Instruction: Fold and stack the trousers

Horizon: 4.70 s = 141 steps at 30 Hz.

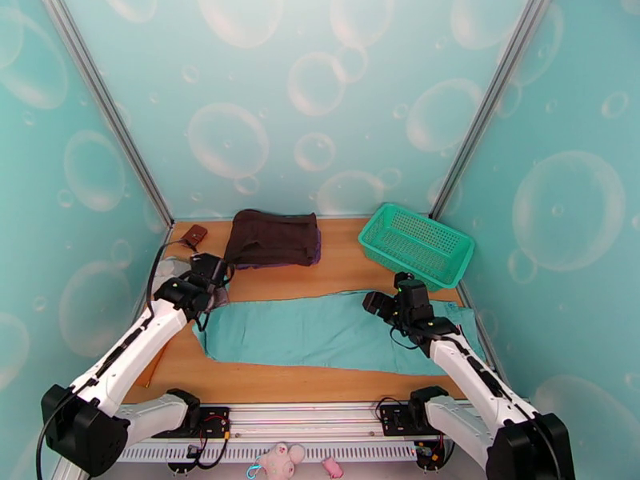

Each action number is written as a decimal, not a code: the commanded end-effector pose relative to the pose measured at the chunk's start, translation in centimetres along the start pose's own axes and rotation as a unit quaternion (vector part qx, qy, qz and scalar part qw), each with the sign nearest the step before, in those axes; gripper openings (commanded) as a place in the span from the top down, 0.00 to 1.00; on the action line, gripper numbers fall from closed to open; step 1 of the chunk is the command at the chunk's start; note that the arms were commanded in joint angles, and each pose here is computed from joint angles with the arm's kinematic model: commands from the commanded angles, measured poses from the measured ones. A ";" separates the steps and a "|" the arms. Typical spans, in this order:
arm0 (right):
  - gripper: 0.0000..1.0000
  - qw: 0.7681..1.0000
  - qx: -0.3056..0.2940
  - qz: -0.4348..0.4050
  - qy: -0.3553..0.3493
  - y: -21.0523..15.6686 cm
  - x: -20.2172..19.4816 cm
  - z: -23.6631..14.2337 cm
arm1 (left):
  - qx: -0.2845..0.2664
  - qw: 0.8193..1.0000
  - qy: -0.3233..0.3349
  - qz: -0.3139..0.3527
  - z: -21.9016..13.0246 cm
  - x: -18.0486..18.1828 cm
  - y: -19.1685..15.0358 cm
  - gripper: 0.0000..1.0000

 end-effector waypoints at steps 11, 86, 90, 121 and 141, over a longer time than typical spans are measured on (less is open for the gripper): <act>0.21 0.998 0.000 -0.019 0.067 0.1 1.7 1.1 | 0.017 0.980 -0.191 -0.047 2.2 -17.8 -4.0 1.00; 0.20 0.994 -0.088 -0.020 0.062 1.4 0.6 -2.9 | -0.016 0.822 -0.537 0.189 -5.4 -26.5 -11.8 0.01; 0.22 0.996 -0.017 -0.075 0.036 -1.6 3.0 0.2 | 0.018 0.938 -0.324 0.124 3.0 -19.7 -9.3 0.01; 1.00 0.988 0.068 -0.111 -0.082 -5.9 1.9 5.3 | -0.015 0.976 -0.213 0.037 4.9 -6.9 -9.1 0.01; 0.70 0.983 0.067 -0.145 -0.094 -6.2 5.7 3.9 | -0.035 0.974 -0.221 0.033 4.5 -5.1 -9.7 0.01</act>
Point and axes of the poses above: each hand's point on the last joint's axis, 136 mm out from that joint toward the fingers, its own z axis out along the fingers, its own x axis along the line the jaws close on, y = z × x, the point moved 1 cm from there along -z, back along the fingers, and after that the axes turned 2 degrees about z, right-handed, at the moved point
